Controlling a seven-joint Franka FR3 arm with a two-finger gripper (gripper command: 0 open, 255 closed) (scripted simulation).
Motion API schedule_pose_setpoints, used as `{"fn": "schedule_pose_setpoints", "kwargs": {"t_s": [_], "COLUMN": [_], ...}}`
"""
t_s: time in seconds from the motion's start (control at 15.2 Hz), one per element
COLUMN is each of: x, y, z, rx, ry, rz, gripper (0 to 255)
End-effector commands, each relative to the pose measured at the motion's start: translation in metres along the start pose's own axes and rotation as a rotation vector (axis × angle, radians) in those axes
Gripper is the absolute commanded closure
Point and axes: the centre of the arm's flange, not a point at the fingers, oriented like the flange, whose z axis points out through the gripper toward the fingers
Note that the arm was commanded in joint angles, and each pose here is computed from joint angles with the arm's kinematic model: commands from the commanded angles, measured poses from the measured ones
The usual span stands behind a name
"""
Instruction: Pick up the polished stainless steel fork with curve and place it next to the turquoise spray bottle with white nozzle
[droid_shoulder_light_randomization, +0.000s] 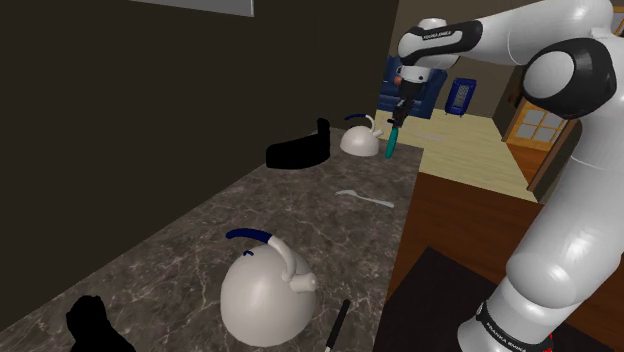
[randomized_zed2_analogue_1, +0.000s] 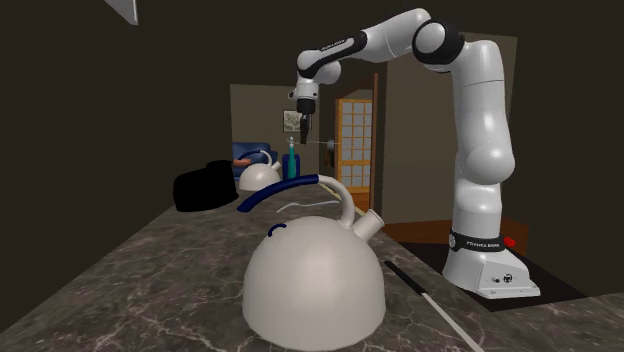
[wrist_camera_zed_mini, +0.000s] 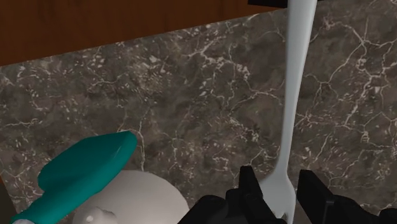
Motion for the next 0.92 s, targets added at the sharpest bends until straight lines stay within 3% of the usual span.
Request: {"fn": "schedule_pose_setpoints", "kwargs": {"t_s": [0.0,0.86], "x": [0.0,-0.005], "y": [0.0,0.001], "z": [0.01,0.079], "rx": [0.0,0.0], "ry": [0.0,0.0], "rz": [0.0,0.0], "gripper": [255,255]}}
